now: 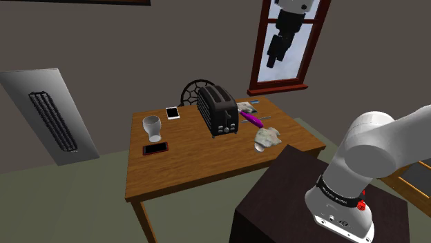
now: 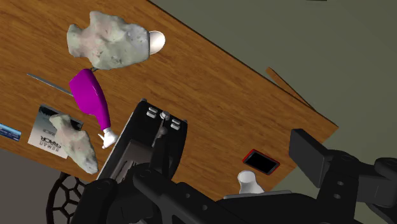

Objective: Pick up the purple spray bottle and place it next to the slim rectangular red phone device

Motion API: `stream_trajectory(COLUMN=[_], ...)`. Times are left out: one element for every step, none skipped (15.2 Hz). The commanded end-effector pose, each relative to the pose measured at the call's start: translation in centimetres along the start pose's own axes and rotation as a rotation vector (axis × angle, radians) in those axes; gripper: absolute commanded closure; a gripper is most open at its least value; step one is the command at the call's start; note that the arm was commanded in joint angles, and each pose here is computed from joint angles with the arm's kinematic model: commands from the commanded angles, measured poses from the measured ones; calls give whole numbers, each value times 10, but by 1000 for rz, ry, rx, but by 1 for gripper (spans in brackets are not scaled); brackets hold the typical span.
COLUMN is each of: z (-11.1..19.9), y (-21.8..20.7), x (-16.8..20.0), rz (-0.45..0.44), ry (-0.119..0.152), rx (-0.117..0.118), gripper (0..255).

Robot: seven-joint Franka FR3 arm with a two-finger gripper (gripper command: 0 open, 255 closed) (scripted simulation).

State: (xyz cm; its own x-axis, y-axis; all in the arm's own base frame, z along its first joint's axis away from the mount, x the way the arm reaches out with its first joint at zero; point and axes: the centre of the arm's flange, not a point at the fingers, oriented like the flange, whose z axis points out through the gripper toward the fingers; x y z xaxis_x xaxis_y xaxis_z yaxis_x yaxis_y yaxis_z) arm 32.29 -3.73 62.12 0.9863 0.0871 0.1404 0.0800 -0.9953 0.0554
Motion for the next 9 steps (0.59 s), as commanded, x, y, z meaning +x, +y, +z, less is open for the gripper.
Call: stream_trajectory(z=[0,11,22,33,45,56,67,78,89], y=[0,7,14,21,28,35,43,50,57], x=[0,0,1,1,2,3,4,5,6], rz=[0,-5,-9,-14,-18,-23,-27,-32,-36], ry=[0,6,13,19,25,31,38,44,50], rx=[0,1,2,3,4,4,5,6,7], gripper=[0,0,0,0,0,0,0,0,0])
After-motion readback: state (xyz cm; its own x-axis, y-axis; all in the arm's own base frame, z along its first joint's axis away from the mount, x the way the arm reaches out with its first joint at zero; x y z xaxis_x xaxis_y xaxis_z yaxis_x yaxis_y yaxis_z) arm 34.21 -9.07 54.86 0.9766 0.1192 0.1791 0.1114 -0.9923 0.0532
